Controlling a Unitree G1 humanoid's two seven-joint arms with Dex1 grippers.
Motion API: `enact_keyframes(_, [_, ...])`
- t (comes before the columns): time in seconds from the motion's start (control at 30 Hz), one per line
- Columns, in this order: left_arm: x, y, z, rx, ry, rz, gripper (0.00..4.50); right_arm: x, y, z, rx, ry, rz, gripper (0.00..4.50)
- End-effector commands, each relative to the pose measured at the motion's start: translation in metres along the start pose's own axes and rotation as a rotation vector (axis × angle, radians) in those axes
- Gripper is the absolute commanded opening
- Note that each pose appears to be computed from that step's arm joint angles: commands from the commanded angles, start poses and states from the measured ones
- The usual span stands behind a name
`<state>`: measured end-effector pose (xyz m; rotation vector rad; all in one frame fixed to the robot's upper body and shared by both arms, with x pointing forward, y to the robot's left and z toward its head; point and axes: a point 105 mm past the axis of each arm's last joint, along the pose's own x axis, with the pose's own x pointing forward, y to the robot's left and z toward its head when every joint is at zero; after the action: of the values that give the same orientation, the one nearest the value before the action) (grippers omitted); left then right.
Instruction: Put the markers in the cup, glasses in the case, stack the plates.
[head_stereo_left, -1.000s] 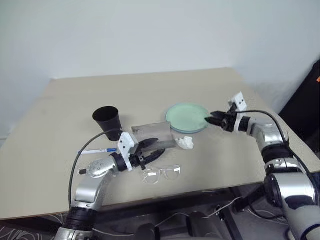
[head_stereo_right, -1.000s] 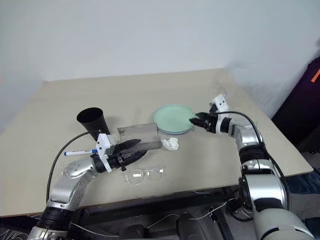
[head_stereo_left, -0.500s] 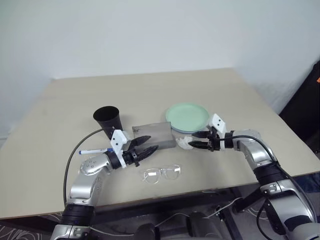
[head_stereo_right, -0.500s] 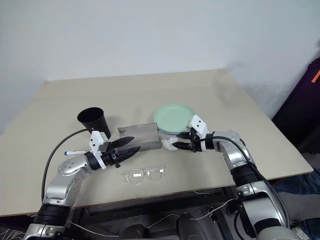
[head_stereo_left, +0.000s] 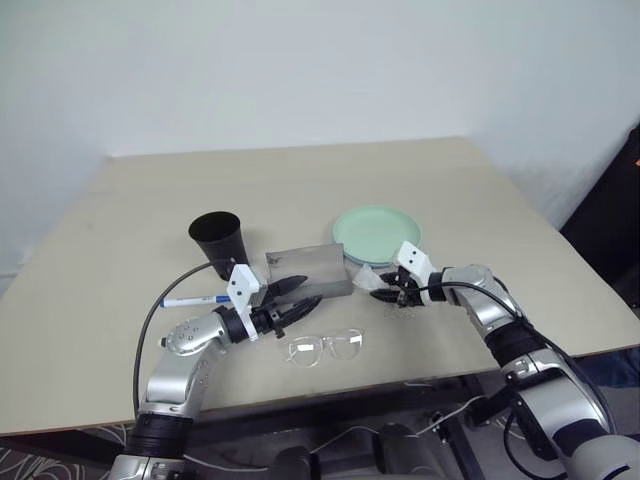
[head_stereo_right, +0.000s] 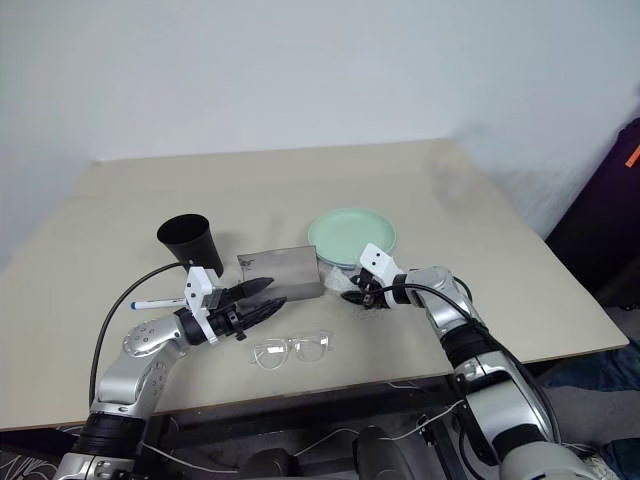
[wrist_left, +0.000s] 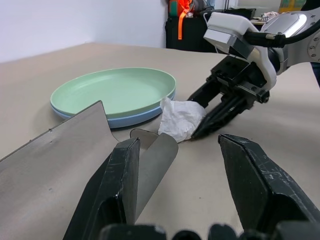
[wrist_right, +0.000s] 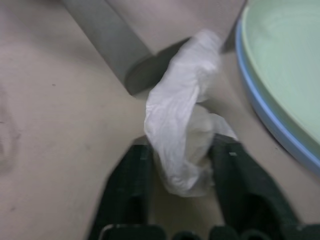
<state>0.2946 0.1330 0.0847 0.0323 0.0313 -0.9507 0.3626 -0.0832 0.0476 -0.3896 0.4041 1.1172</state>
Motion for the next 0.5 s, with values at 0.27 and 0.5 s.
enact_keyframes(0.27, [0.002, -0.002, 0.012, 0.048, -0.028, -0.012, 2.62, -0.039, -0.022, 0.075, -0.014, -0.281, -0.027, 0.02])
enact_keyframes(0.5, [0.004, -0.003, 0.011, 0.050, -0.021, -0.023, 2.62, -0.034, -0.055, 0.083, 0.026, -0.270, -0.186, 0.02])
